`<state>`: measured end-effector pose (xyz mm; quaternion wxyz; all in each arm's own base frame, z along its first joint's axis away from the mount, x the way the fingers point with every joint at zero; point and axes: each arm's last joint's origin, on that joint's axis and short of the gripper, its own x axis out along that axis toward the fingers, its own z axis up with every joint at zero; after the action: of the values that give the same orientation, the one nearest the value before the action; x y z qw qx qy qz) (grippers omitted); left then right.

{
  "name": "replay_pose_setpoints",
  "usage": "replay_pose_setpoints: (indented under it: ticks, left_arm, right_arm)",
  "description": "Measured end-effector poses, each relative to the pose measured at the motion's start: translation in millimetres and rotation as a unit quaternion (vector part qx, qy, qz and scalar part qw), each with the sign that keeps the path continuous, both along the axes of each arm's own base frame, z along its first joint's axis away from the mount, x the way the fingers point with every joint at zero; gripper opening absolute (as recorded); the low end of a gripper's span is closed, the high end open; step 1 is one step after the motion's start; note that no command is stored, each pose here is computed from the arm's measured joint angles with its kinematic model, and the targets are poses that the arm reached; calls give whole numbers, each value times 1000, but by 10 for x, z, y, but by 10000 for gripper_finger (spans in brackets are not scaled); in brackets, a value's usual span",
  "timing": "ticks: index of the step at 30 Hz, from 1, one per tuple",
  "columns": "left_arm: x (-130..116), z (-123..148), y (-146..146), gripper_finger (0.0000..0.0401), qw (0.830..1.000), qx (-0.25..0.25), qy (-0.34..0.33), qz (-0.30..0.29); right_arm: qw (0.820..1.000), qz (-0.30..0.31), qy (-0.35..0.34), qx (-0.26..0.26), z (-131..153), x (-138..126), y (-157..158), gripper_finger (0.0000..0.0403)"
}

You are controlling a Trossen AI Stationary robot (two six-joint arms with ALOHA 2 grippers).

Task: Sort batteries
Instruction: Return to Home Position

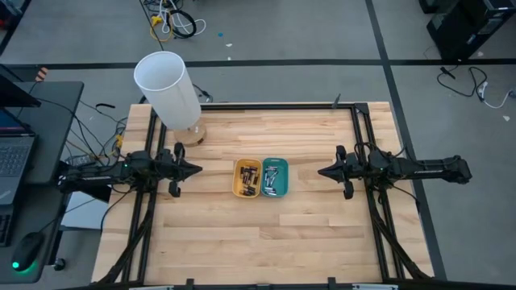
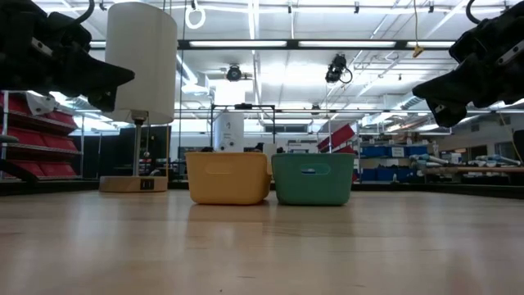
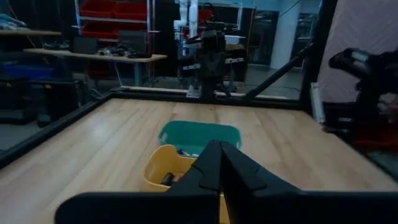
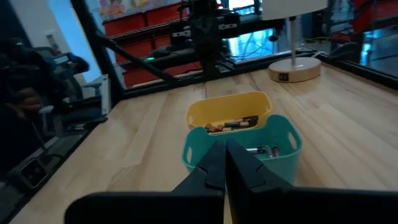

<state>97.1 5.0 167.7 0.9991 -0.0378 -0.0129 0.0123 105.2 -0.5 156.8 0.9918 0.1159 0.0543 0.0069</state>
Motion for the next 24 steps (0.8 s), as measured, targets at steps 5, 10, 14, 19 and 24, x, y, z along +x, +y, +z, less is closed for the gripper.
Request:
replay_pose_setpoints:
  ticks: [5, 10, 14, 19, 24]
  left_arm:
    - [-2, -3, 27, 13, 999, -14, 1, 46]
    - [-3, 17, 34, 13, 998, -17, -10, 58]
    - [-3, 16, 34, 19, 998, -17, -10, 58]
    - [-3, 15, 34, 22, 998, -17, -9, 58]
    - [-3, 14, 34, 23, 998, -17, -9, 58]
  right_arm:
    - [1000, -23, -1, 2, 3, 0, -13, 1]
    - [999, -26, -4, 29, 9, 1, -13, 2]
    - [999, -26, -4, 27, 9, 1, -14, 0]
    - [999, -26, -4, 26, 8, 1, -14, 4]
    - [999, -26, -4, 26, 8, 1, -14, 3]
